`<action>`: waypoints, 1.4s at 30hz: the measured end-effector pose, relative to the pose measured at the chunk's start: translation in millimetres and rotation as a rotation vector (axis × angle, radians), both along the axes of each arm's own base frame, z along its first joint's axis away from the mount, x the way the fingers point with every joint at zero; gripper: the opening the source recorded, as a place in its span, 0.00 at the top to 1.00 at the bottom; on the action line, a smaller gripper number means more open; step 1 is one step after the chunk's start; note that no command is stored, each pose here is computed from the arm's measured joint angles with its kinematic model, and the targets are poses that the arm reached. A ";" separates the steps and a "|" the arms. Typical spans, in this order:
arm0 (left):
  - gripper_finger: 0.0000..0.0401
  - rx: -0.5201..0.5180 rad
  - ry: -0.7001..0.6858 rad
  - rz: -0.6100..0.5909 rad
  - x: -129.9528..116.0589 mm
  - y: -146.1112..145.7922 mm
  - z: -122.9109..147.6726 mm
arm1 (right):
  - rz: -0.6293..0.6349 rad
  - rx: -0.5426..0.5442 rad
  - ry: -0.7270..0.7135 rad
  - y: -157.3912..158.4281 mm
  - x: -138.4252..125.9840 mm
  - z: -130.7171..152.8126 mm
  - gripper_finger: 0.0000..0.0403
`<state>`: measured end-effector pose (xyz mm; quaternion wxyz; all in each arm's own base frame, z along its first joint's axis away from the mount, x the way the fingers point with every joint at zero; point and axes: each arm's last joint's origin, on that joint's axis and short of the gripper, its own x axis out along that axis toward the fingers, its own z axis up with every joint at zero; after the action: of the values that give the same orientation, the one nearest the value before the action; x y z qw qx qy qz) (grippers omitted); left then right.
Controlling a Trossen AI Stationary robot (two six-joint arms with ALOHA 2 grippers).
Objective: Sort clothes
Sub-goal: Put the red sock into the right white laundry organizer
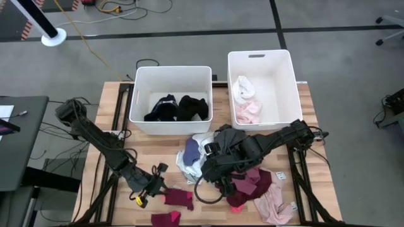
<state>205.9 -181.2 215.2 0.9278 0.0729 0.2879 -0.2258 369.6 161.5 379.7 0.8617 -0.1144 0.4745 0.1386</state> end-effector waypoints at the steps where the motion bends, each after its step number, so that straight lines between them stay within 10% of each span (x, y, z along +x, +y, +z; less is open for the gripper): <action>1: 0.84 -0.012 0.026 -0.014 2.5 -3.3 -6.3 | 0.000 0.000 0.000 0.0 0.0 0.0 0.42; 14: 0.55 0.053 0.215 0.030 22.5 -22.6 -68.0 | 0.000 0.003 -0.007 0.3 0.7 0.3 0.42; 23: 0.96 0.197 0.215 0.022 23.2 -23.9 -58.3 | 0.001 0.011 -0.025 1.0 2.1 1.3 0.42; 30: 0.99 0.189 0.220 0.034 23.3 -23.7 -58.2 | 0.002 0.010 -0.023 1.3 1.8 1.2 0.42; 42: 0.56 0.159 0.287 0.060 18.9 -23.4 -60.6 | 0.002 0.010 -0.020 1.2 1.6 1.0 0.42</action>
<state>224.8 -204.6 154.5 0.8747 0.1045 0.4366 -0.1825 371.3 162.8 380.7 0.8669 -0.1122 0.4649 0.1405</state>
